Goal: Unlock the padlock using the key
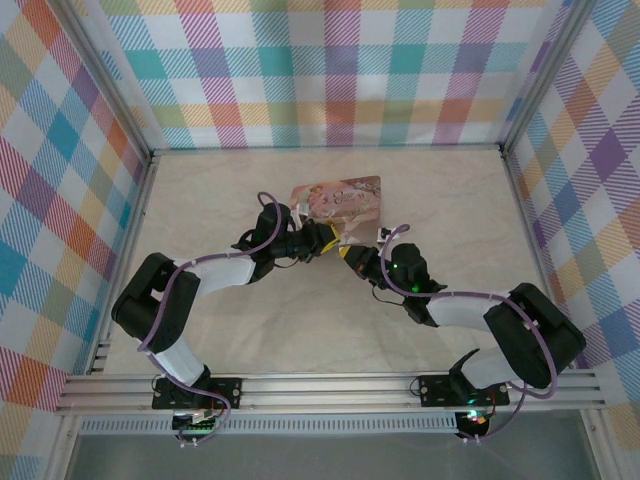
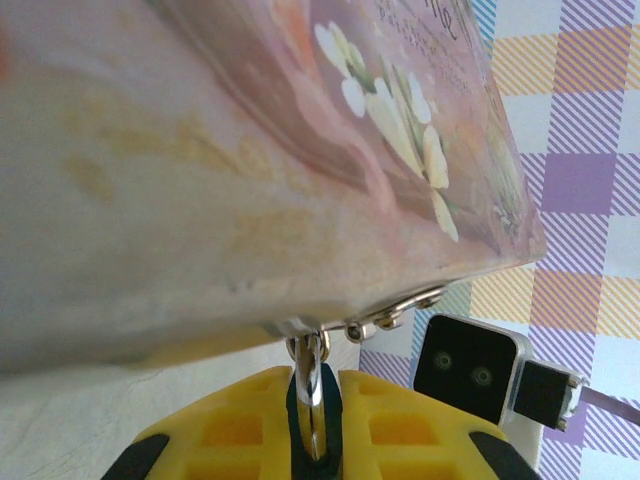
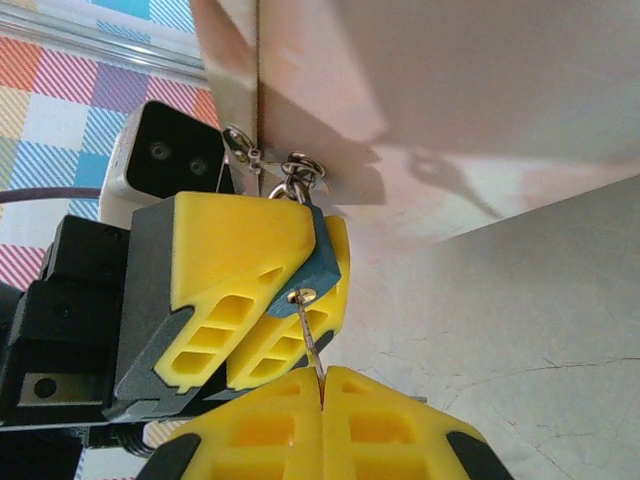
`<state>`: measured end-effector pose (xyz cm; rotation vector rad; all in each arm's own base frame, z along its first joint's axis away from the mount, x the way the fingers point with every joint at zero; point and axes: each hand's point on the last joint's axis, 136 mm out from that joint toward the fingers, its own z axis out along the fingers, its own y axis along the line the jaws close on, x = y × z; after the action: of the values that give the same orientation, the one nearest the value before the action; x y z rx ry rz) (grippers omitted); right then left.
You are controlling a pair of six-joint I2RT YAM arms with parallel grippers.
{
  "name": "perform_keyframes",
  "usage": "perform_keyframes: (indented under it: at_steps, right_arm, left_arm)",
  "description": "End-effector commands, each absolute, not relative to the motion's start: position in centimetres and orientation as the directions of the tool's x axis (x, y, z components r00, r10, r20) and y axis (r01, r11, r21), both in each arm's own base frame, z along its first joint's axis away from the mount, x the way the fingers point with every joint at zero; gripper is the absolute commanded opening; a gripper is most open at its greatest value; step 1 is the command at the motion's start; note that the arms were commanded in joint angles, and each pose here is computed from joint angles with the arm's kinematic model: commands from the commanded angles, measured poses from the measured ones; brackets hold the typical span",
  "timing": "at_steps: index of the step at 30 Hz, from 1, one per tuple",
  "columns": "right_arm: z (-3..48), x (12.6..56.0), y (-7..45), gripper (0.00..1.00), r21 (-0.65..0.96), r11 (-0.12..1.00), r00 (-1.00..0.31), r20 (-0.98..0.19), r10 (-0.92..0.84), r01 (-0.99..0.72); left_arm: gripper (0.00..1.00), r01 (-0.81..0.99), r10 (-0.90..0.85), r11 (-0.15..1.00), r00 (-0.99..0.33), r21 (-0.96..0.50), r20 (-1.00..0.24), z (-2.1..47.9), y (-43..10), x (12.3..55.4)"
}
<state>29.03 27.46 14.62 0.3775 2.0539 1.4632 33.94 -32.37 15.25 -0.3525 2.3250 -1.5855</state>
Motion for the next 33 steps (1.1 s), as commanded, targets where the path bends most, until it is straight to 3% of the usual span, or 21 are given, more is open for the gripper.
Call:
perform_keyframes:
  at_steps: [1, 14, 25, 33]
  right_arm:
    - [16.3, 29.9, 28.2, 0.0, 0.949, 0.298, -0.776, -0.263, 0.573, -0.101]
    - [16.8, 30.3, 27.7, 0.0, 0.987, 0.159, -0.755, -0.112, 0.646, -0.011]
    - [16.2, 31.0, 27.5, 0.0, 0.995, -0.053, -0.722, 0.094, 0.685, 0.079]
    - [15.8, 31.4, 27.2, 0.0, 0.981, -0.144, -0.694, 0.192, 0.694, 0.127]
  left_arm:
    - [0.12, 0.073, -0.327, 0.269, -0.931, -0.96, -0.162, 19.2, -33.5, 32.9]
    - [0.12, 0.094, -0.324, 0.254, -0.929, -0.963, -0.177, 19.7, -33.5, 32.6]
    - [0.12, 0.11, -0.319, 0.24, -0.929, -0.965, -0.185, 20.2, -33.8, 32.5]
    - [0.12, 0.112, -0.309, 0.239, -0.933, -0.965, -0.185, 20.2, -33.9, 32.3]
